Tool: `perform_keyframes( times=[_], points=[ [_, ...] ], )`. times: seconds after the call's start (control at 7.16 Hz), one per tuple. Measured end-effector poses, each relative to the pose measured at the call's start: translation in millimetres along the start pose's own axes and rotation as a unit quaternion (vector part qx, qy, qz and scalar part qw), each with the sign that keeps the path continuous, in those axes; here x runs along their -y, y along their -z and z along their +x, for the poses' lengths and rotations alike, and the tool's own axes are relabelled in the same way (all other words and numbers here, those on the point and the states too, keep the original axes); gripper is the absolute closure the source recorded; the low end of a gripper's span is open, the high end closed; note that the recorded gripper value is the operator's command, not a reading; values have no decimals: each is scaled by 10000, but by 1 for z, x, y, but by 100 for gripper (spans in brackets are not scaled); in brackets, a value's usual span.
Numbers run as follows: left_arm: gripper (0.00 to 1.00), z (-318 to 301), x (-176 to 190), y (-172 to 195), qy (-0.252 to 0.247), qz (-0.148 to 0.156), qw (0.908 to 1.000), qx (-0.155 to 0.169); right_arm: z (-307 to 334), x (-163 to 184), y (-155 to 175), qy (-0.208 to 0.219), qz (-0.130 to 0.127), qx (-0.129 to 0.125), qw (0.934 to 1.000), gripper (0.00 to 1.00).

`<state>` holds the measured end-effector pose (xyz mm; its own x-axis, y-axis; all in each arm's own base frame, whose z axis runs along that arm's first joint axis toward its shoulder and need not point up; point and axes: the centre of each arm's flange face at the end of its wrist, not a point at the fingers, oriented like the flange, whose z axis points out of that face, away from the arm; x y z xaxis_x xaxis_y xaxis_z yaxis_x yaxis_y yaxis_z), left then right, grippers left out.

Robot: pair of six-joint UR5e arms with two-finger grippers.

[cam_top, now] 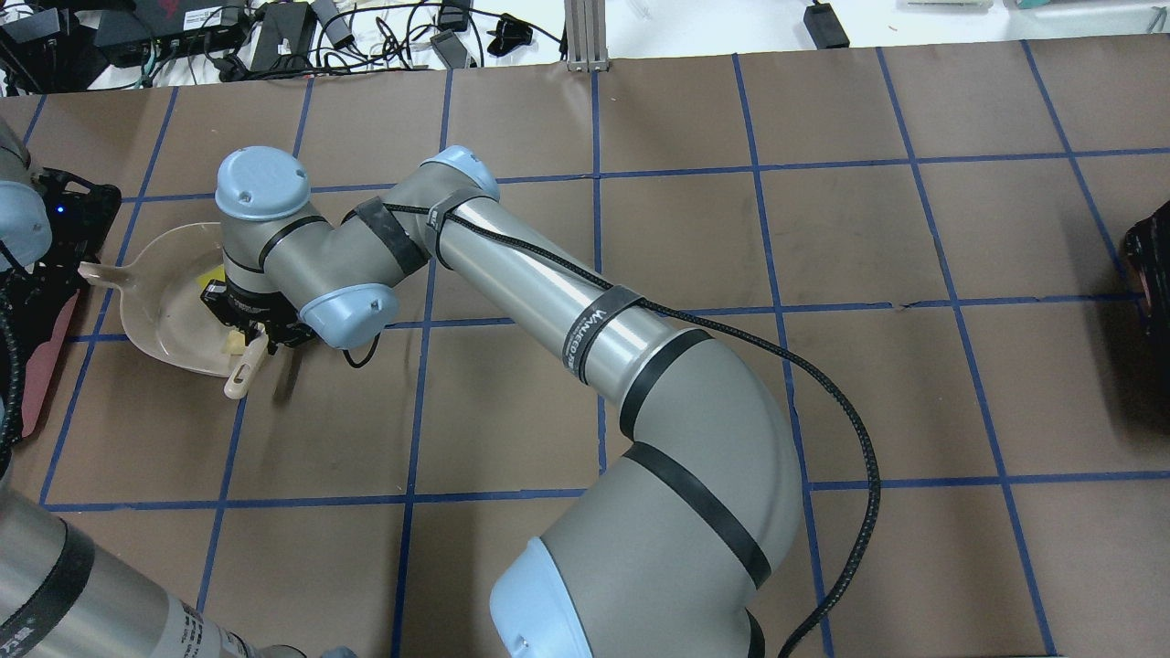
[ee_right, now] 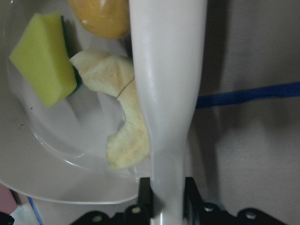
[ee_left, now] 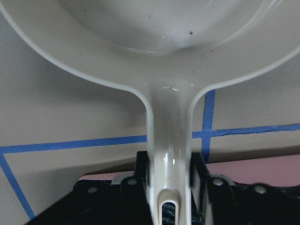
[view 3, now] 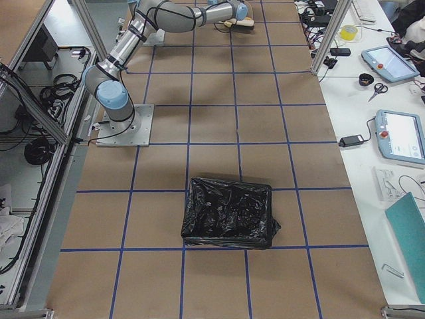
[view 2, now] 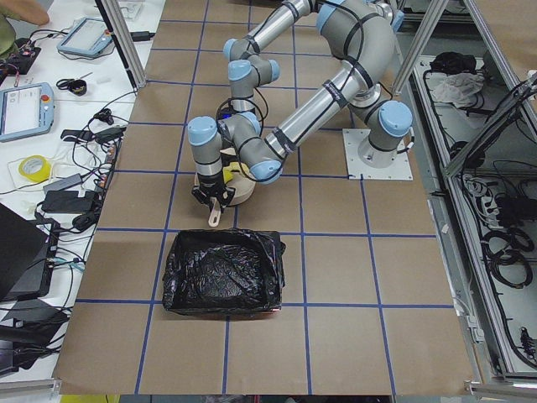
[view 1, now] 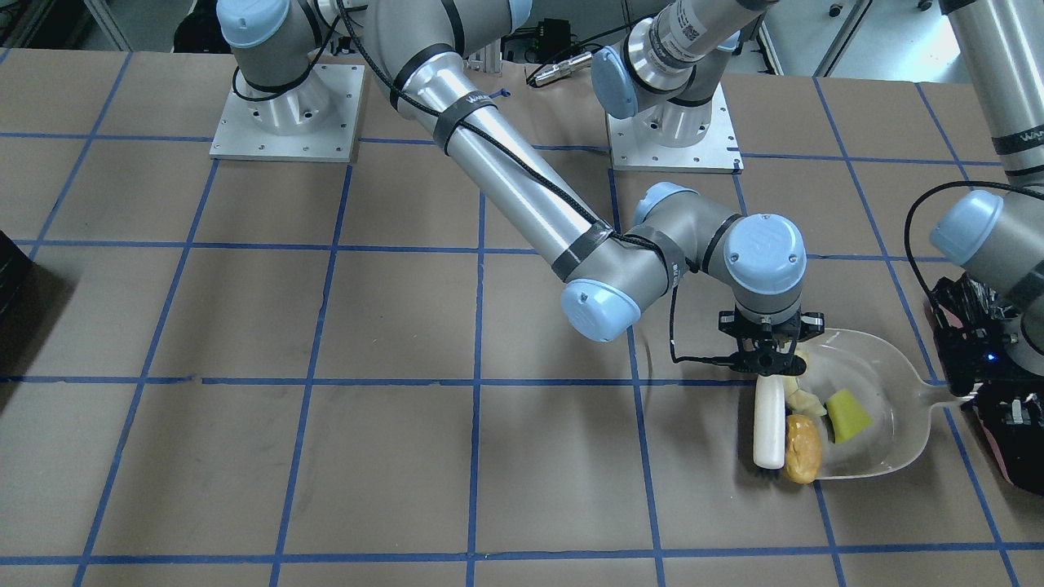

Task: Sweep and dump trash in nearest bin
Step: 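Sweep the sponge, peel and roll into the dustpan with the right gripper's brush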

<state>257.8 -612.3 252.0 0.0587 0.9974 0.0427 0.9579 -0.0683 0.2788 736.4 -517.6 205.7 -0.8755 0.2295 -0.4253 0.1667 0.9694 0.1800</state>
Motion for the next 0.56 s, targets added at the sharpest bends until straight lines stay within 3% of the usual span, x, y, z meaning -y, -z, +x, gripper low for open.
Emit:
perform_keyframes(
  times=[0.14, 0.56],
  points=[
    [100, 0, 0, 0, 2, -5, 10000, 6, -6, -7, -4, 63, 16, 83, 9999, 100],
    [100, 0, 0, 0, 6, -10, 10000, 12, -22, -20, -4, 203, -10, 688, 9974, 100]
  ],
)
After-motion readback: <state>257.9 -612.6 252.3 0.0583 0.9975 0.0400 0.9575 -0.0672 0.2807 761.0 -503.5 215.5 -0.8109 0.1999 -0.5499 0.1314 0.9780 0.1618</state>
